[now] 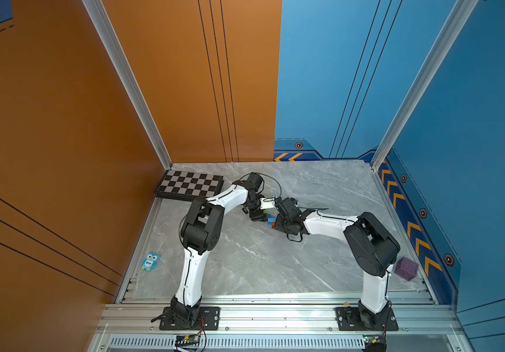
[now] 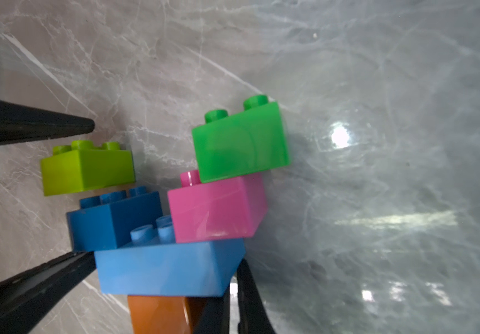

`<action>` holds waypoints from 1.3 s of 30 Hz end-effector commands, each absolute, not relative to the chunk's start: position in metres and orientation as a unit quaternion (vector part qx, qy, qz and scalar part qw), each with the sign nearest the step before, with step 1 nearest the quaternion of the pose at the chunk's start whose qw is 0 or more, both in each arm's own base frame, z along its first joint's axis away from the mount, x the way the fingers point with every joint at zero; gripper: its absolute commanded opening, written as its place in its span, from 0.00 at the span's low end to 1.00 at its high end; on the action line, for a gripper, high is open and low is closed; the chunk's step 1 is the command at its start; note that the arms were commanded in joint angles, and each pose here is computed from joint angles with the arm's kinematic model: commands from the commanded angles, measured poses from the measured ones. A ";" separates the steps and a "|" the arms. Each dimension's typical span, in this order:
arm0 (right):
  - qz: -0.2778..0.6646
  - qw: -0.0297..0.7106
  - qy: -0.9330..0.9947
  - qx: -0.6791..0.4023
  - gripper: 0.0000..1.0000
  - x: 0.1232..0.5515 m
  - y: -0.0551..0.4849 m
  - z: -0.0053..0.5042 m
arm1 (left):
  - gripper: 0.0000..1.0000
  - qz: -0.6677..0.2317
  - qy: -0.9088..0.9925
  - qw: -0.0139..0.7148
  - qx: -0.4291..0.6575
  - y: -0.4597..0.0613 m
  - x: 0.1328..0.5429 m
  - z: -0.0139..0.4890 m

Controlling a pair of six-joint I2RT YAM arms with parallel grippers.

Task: Assemble the letter v with lego
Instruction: Assemble the lego brick with the lego brick.

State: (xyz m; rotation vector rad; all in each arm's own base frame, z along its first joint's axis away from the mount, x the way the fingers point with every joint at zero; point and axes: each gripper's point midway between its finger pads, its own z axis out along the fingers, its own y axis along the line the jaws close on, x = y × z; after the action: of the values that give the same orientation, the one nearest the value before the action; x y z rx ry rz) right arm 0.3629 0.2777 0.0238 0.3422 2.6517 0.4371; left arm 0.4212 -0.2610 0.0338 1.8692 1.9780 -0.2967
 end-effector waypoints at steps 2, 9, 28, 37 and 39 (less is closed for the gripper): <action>0.137 0.201 0.961 0.130 0.10 0.359 0.275 0.011 | 0.63 -0.106 0.710 0.192 0.669 -0.265 0.421 0.032; 0.139 0.201 0.961 0.126 0.10 0.361 0.276 0.011 | 0.64 -0.108 0.708 0.193 0.671 -0.266 0.420 0.032; 0.141 0.194 0.965 0.107 0.10 0.364 0.276 0.010 | 0.63 -0.110 0.701 0.195 0.677 -0.270 0.421 0.031; 0.135 0.191 0.967 0.098 0.10 0.369 0.274 0.010 | 0.63 -0.119 0.697 0.197 0.679 -0.270 0.420 0.033; 0.134 0.191 0.967 0.098 0.10 0.369 0.274 0.010 | 0.62 -0.120 0.696 0.198 0.680 -0.270 0.419 0.033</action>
State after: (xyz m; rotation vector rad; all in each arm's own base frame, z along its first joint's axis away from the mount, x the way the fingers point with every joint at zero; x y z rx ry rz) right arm 0.3760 0.2790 0.0242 0.3051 2.6537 0.4276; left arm 0.4241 -0.2641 0.0340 1.8842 1.9611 -0.2760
